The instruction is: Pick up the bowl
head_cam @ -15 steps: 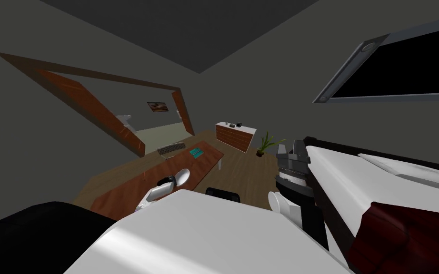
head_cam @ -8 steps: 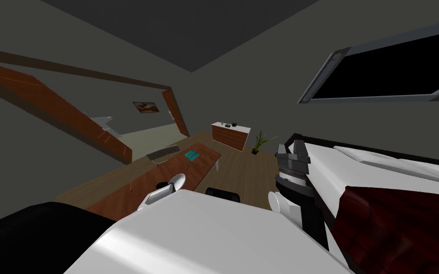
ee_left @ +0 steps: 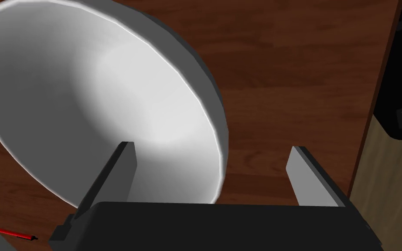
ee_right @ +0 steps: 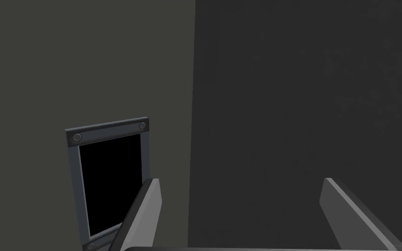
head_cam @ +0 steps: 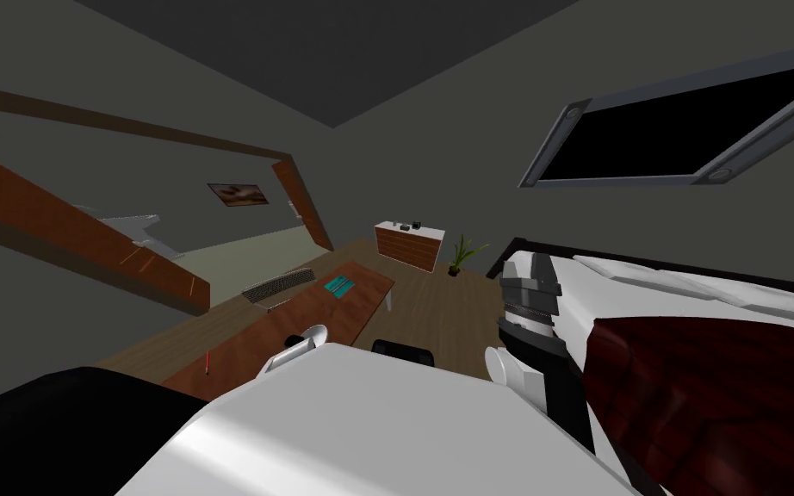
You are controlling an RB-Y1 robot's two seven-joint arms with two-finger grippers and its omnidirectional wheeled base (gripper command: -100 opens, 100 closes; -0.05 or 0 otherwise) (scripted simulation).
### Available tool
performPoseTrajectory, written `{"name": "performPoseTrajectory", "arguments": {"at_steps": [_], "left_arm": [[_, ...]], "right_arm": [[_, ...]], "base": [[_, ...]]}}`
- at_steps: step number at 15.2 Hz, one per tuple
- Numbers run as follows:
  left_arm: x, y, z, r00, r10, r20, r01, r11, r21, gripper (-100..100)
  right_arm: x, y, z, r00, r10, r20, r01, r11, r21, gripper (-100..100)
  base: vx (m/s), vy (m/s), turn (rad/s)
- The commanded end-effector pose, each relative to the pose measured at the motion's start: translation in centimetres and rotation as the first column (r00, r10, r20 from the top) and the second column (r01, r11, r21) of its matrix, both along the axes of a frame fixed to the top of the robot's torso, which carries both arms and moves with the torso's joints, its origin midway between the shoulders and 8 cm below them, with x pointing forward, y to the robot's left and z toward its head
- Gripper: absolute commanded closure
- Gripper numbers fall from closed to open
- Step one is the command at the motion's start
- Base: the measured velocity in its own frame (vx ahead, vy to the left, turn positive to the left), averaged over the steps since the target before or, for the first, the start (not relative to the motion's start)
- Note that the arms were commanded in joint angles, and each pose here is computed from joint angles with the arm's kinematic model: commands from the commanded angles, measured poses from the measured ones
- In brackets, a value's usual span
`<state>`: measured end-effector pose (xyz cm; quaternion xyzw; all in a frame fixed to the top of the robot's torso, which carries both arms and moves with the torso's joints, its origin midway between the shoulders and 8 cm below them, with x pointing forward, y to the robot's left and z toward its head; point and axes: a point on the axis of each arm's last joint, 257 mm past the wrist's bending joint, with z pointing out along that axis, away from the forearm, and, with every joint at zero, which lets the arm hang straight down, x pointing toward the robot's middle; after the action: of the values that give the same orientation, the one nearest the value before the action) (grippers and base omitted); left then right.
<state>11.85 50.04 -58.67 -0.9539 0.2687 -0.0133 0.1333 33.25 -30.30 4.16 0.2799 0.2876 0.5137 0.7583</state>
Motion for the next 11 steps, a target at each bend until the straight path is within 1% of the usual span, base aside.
{"name": "performPoseTrajectory", "arguments": {"at_steps": [1, 7, 8, 9, 11], "left_arm": [[0.0, -0.5, -0.7, 1.000, -0.007, 0.001, 0.007, 1.000, 0.000, -100], [-0.2, -1.7, -2.3, 1.000, -0.025, 0.004, 0.025, 1.000, 0.000, -100], [-0.3, -1.6, -2.1, 1.000, -0.020, 0.002, 0.020, 1.000, -0.002, -100], [-0.3, -1.6, -2.2, 1.000, -0.021, 0.003, 0.021, 1.000, -0.001, 100], [-0.2, -1.6, -2.2, 1.000, -0.021, 0.004, 0.021, 1.000, 0.000, 100]], "right_arm": [[0.0, 0.0, 0.0, 1.000, 0.000, 0.000, 0.000, 1.000, 0.000, 0], [0.0, 0.0, 0.0, 1.000, 0.000, 0.000, 0.000, 1.000, 0.000, 0], [0.0, 0.0, 0.0, 1.000, 0.000, 0.000, 0.000, 1.000, 0.000, 0], [0.0, 0.0, 0.0, 1.000, 0.000, 0.000, 0.000, 1.000, 0.000, 0], [0.0, 0.0, 0.0, 1.000, 0.000, 0.000, 0.000, 1.000, 0.000, 0]], "base": [[0.018, 0.021, 0.040], [0.032, 0.043, 0.053], [0.016, 0.026, 0.015], [0.006, 0.010, -0.002], [0.000, -0.002, -0.008]]}}
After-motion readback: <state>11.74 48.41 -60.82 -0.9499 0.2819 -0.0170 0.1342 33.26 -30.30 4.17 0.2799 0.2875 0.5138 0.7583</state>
